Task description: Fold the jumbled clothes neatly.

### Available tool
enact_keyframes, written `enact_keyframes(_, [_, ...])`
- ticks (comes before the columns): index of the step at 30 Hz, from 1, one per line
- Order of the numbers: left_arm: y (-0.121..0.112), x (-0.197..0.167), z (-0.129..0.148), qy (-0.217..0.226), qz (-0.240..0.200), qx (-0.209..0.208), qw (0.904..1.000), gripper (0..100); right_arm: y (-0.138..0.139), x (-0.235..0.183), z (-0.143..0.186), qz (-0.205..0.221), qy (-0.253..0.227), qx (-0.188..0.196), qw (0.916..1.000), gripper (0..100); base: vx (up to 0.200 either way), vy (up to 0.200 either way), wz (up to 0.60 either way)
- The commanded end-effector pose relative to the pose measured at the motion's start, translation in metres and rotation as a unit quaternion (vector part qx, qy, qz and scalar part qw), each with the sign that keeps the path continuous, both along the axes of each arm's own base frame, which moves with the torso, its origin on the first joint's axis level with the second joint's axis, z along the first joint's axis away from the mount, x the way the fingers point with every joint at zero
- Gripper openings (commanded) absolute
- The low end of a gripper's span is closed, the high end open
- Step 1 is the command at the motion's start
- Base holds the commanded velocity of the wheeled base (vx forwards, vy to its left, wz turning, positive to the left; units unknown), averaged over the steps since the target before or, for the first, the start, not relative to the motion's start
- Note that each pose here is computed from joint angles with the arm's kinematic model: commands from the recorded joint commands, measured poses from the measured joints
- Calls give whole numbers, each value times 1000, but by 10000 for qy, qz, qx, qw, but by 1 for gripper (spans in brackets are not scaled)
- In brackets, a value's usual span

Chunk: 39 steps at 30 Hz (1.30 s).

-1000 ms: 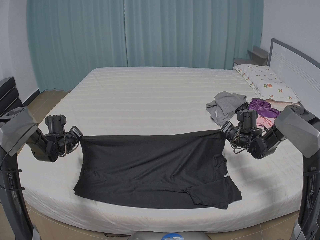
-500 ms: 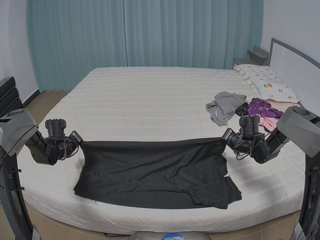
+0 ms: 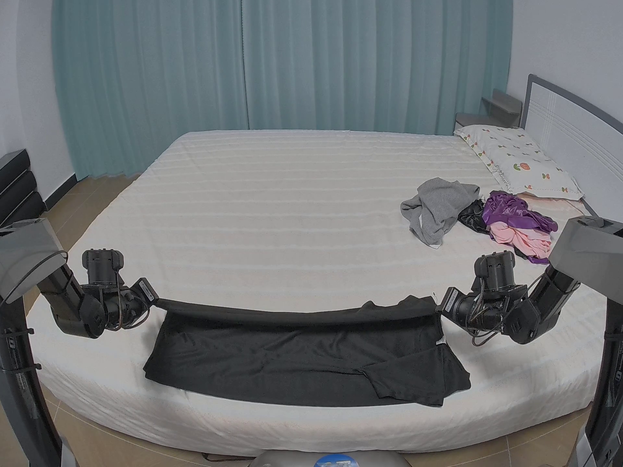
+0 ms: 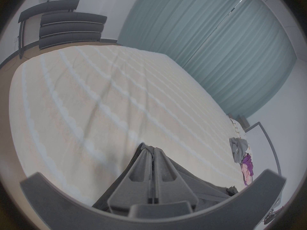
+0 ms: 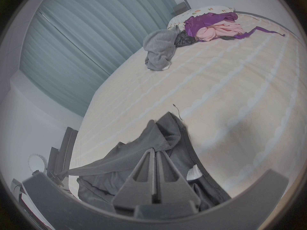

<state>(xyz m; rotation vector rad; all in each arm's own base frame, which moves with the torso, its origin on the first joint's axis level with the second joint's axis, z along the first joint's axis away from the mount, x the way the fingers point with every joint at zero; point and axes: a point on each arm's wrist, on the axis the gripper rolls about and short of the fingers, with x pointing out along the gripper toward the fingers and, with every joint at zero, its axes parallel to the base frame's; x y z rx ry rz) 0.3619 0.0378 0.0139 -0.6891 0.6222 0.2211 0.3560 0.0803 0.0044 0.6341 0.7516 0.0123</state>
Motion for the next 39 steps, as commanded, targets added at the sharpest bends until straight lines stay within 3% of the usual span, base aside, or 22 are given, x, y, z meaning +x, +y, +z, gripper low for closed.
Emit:
enact_keyframes(1, [-1,-8,-8,198,-38,9,9998,0,3,-9,-11,113,223,-59,9997,0,0,0,0])
enact_keyframes(18, [-4,-20,-35,734,-195,88,9971,0,8,-24,-35,666,555,-652,9941,0,0,0,0])
enact_keyframes(19, [-4,-20,-36,742,-195,87,9970,100,8,-24,-35,664,564,-647,9941,0,0,0,0])
enact_keyframes(23, [-4,-20,-36,742,-195,87,9970,100,7,-24,-35,667,565,-669,9939,0,0,0,0])
enact_keyframes(24, [-4,-20,-36,742,-195,87,9970,100,7,-24,-34,661,552,-661,9941,100,0,0,0])
enact_keyframes(34, [0,-4,-19,346,-199,25,9992,100,-10,-6,1,359,-55,-421,9985,100,0,0,0])
enact_keyframes(39, [1,27,-22,271,-284,-19,9992,100,-23,16,-11,102,-38,-250,9996,100,0,0,0])
